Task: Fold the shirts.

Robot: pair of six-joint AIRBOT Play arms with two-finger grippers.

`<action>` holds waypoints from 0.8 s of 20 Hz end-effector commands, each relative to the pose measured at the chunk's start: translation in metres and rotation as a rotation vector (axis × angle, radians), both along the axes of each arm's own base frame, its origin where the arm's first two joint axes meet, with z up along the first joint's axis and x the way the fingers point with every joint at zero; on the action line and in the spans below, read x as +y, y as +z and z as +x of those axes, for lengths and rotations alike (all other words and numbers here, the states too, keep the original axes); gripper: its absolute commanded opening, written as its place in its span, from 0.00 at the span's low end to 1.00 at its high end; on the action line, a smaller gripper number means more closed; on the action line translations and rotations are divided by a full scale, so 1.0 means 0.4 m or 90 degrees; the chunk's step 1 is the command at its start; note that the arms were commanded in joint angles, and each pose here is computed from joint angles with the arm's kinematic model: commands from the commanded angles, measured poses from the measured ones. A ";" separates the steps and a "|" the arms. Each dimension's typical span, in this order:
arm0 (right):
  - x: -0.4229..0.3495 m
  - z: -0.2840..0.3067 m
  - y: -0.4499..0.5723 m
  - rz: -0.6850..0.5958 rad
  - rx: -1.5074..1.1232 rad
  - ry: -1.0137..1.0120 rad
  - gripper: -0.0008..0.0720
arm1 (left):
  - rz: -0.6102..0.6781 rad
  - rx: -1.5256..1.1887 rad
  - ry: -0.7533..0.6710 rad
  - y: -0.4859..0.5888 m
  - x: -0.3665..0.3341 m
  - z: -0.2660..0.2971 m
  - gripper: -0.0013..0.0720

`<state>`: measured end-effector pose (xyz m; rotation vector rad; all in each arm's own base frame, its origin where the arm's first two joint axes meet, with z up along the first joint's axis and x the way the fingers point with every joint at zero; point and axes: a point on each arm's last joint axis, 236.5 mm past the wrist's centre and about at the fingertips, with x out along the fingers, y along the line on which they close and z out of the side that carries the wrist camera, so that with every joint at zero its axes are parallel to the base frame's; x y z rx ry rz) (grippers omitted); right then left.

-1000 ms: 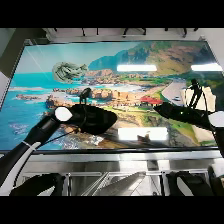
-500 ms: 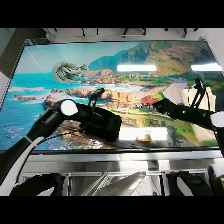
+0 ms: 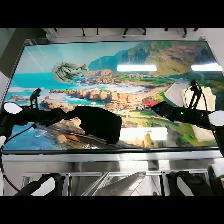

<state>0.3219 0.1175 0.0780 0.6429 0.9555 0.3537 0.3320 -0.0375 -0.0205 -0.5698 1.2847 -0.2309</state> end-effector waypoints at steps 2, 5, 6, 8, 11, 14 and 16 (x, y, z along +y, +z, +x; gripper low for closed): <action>0.043 -0.038 -0.017 0.028 0.050 0.033 0.98 | -0.107 0.025 0.170 -0.113 0.188 0.061 0.89; 0.059 -0.059 -0.022 0.033 0.070 0.049 0.98 | -0.127 0.061 0.134 -0.167 0.201 0.062 0.89; 0.059 -0.059 -0.022 0.033 0.070 0.048 0.98 | -0.135 0.068 0.123 -0.178 0.194 0.071 0.89; 0.059 -0.059 -0.022 0.035 0.074 0.044 0.98 | -0.140 0.080 0.101 -0.199 0.175 0.089 0.89; 0.059 -0.059 -0.022 0.041 0.080 0.037 0.98 | -0.135 0.088 0.052 -0.230 0.115 0.110 0.89; 0.059 -0.059 -0.022 0.041 0.080 0.037 0.98 | -0.122 0.090 -0.002 -0.248 0.037 0.114 0.89; 0.059 -0.058 -0.022 0.041 0.080 0.037 0.98 | -0.112 0.085 -0.023 -0.251 -0.001 0.120 0.89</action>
